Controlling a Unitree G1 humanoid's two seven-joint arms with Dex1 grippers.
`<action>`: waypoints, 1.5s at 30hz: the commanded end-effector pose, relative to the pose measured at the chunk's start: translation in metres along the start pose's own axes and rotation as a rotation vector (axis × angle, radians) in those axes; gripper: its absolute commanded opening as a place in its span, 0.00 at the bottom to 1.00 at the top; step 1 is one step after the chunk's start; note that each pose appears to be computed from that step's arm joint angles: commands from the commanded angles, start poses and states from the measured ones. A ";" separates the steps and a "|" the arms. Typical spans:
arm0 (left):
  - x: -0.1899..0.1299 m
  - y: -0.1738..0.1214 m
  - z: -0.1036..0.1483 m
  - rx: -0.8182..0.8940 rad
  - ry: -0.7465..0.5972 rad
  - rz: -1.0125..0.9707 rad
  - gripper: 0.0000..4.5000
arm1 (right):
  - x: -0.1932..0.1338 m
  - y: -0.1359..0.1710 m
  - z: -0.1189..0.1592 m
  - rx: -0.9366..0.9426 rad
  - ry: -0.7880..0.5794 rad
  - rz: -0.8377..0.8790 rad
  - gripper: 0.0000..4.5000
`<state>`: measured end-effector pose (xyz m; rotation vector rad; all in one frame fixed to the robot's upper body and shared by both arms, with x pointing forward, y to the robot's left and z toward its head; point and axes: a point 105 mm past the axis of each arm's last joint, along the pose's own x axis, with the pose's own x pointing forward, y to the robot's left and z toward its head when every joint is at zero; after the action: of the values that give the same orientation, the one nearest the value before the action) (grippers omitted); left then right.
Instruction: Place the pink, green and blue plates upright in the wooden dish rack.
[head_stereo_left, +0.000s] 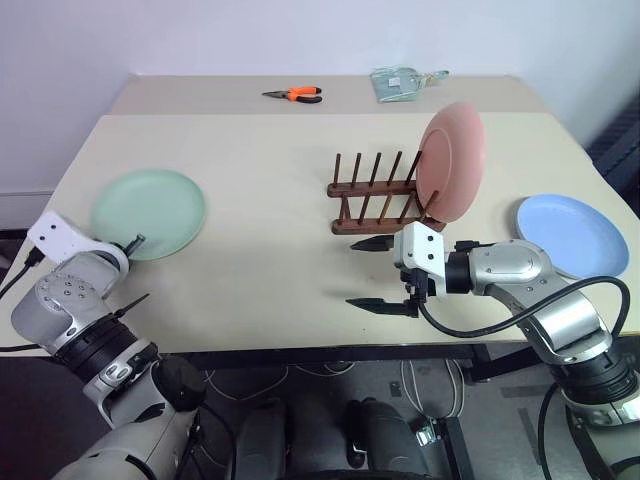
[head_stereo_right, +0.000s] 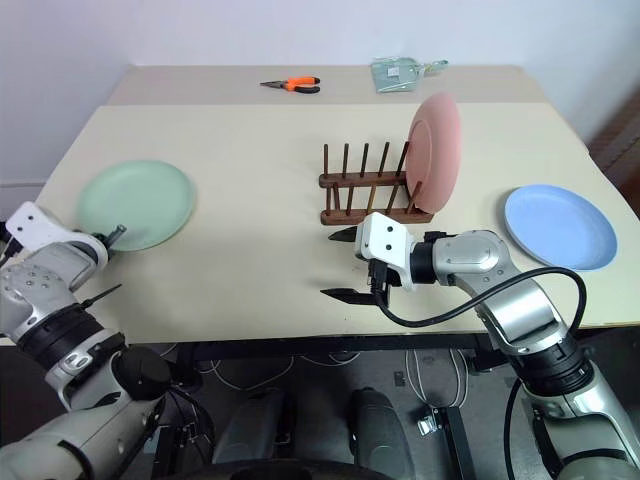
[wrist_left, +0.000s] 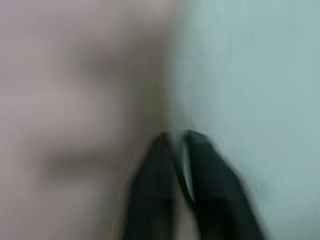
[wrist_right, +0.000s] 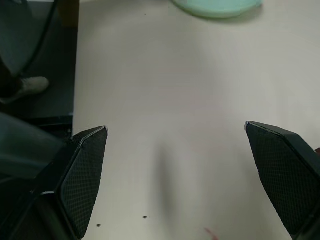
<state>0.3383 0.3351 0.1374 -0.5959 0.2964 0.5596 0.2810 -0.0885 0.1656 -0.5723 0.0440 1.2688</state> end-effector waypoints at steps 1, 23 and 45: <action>-0.017 -0.052 0.027 0.158 -0.193 -0.213 0.01 | -0.005 -0.019 0.014 -0.033 -0.032 -0.066 1.00; -0.151 -0.239 -0.012 0.348 -0.233 -0.989 0.00 | 0.023 -0.103 0.038 -0.801 0.136 -0.427 0.60; -0.104 -0.179 0.008 0.678 -0.435 -0.930 0.91 | -0.060 -0.130 0.101 0.001 -0.472 -0.604 0.00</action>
<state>0.3641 0.2085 0.2748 -0.0211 -0.2150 -0.1394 0.3675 -0.1183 0.2946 -0.4642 -0.4607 0.7102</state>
